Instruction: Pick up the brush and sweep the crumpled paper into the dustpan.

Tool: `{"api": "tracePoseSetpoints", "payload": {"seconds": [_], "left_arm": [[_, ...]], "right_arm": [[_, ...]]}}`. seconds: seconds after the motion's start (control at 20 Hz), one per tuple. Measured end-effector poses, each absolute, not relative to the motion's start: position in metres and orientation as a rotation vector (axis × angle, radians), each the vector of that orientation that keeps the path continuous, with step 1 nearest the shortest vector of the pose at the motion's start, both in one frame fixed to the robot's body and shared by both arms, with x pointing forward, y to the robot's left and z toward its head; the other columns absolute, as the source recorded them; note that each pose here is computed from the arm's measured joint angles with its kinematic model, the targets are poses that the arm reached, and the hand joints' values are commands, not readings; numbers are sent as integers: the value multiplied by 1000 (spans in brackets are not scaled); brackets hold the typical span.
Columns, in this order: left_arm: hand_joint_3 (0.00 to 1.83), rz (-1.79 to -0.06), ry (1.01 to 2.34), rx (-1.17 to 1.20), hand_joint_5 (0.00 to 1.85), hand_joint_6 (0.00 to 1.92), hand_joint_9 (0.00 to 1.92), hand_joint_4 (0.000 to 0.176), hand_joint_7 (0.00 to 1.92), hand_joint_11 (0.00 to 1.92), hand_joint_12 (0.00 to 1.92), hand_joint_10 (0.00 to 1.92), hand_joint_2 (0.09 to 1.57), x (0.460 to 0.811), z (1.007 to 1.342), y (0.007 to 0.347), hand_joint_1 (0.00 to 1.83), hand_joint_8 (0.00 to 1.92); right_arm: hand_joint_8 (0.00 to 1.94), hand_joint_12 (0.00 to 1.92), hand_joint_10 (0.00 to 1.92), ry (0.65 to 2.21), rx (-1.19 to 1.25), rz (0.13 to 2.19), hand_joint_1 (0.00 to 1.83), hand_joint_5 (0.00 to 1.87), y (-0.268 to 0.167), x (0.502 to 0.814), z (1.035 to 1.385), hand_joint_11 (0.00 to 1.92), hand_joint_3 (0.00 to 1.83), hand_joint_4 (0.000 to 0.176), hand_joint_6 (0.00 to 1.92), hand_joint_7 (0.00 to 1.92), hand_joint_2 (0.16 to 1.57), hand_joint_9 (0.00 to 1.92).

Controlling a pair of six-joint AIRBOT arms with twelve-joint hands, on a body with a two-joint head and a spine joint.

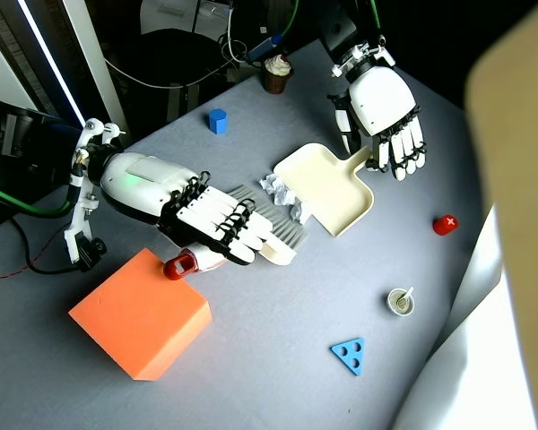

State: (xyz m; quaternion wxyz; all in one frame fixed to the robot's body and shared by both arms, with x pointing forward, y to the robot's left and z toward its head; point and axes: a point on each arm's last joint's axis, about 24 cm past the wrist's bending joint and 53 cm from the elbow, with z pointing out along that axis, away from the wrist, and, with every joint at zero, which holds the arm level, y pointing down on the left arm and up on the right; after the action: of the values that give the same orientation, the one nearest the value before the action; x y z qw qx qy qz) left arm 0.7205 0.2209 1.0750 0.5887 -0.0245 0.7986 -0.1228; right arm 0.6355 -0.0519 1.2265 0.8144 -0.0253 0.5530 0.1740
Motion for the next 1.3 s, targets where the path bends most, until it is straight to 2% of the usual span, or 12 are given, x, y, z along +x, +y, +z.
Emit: {"api": "tracePoseSetpoints", "payload": {"seconds": [0.45, 0.5, 1.1, 1.25, 1.3], "left_arm": [[0, -294, 1858, -56, 929, 1057, 389, 0, 466, 327, 122, 4, 1144, 721, 1077, 218, 1088, 3], [0, -294, 1858, -55, 926, 1061, 391, 0, 468, 315, 119, 3, 1145, 721, 1077, 218, 1097, 2], [0, -299, 1858, -60, 928, 1060, 379, 0, 466, 303, 124, 1, 1145, 722, 1078, 217, 1086, 4], [2, -298, 1858, -62, 901, 1103, 393, 0, 453, 299, 127, 2, 1158, 722, 1078, 218, 1071, 0], [2, -298, 1858, -62, 901, 1103, 405, 0, 460, 294, 125, 7, 1159, 722, 1078, 218, 1070, 3]], "right_arm": [[7, 9, 5, 1170, -63, 365, 1133, 195, -33, 645, 1217, 210, 0, 0, 10, 141, 909, 174], [4, 12, 4, 1168, -63, 362, 1184, 228, -32, 647, 1217, 218, 0, 0, 7, 165, 893, 192], [8, 52, 9, 1144, -63, 315, 1191, 355, -30, 673, 1218, 328, 8, 0, 1, 324, 986, 320], [8, 97, 11, 1138, -69, 307, 1230, 452, -31, 676, 1218, 435, 1, 0, 5, 492, 1003, 470], [21, 222, 19, 1141, -70, 307, 1214, 627, -31, 676, 1218, 581, 2, 0, 22, 667, 1016, 657]]}}
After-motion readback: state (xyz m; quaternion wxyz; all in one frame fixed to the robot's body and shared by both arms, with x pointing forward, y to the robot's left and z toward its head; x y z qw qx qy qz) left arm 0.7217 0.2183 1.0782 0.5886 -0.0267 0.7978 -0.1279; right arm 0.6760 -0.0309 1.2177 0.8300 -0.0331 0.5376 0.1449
